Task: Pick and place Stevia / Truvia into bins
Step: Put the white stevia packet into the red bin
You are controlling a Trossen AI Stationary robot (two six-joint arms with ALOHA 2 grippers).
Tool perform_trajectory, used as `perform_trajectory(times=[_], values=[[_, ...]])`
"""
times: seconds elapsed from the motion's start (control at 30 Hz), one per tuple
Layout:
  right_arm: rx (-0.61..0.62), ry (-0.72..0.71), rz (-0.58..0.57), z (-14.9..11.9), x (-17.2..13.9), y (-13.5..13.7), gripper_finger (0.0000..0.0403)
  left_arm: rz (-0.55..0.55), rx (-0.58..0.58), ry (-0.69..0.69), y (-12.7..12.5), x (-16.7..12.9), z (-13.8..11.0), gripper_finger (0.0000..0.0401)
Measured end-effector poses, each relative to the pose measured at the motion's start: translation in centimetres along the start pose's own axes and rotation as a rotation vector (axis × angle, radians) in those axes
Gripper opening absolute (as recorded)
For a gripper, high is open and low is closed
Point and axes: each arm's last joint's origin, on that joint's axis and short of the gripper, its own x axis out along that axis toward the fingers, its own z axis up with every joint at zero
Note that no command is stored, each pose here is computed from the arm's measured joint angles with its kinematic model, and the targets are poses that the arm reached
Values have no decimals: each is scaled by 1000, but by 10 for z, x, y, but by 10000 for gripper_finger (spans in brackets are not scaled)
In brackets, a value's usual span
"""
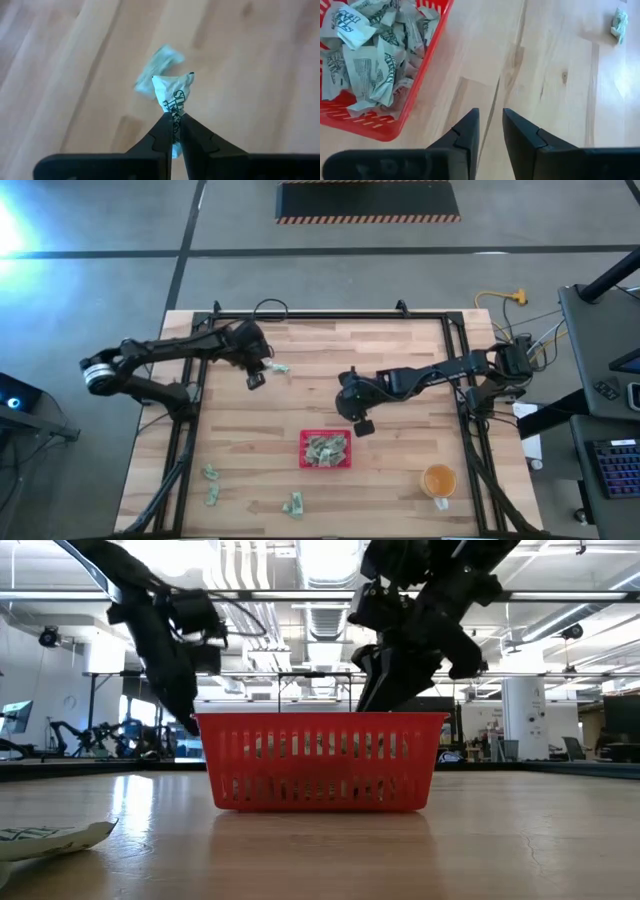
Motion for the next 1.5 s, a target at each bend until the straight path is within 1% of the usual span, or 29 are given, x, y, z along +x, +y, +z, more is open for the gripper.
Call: perform_trajectory(times=[0.17, 0.27, 0.37, 0.57, 0.63, 0.7, 0.83, 0.9, 1.07, 1.2, 1.33, 1.4, 1.5], values=[[12, 3, -9, -2, 0, -5, 68, -72, 55, -95, -27, -13, 6, 13], [24, 12, -22, -5, 1, -9, 68, -125, 115, -167, -49, -17, 12, 13], [55, 43, -93, -10, 1, -15, 67, -189, 196, -241, -73, -18, 18, 13], [142, 115, -289, -22, 2, -29, 70, -322, 336, -396, -121, -21, 26, 13], [175, 128, -323, -27, 2, -33, 70, -359, 371, -435, -134, -20, 28, 13], [207, 138, -333, -31, 3, -37, 69, -392, 399, -476, -147, -17, 30, 13], [258, 156, -346, -40, 4, -42, 64, -440, 443, -499, -168, -5, 29, 13], [284, 167, -354, -45, 4, -46, 63, -452, 460, -490, -176, 3, 28, 13], [331, 177, -369, -51, 4, -52, 65, -455, 482, -413, -189, 25, 27, 13], [332, 177, -369, -52, 4, -52, 62, -449, 486, -376, -192, 36, 27, 13], [332, 178, -368, -52, 4, -52, 59, -447, 489, -364, -192, 40, 26, 14], [332, 178, -368, -52, 4, -52, 59, -447, 489, -365, -192, 39, 26, 21], [331, 178, -368, -52, 4, -52, 61, -447, 489, -367, -192, 38, 26, 48]])
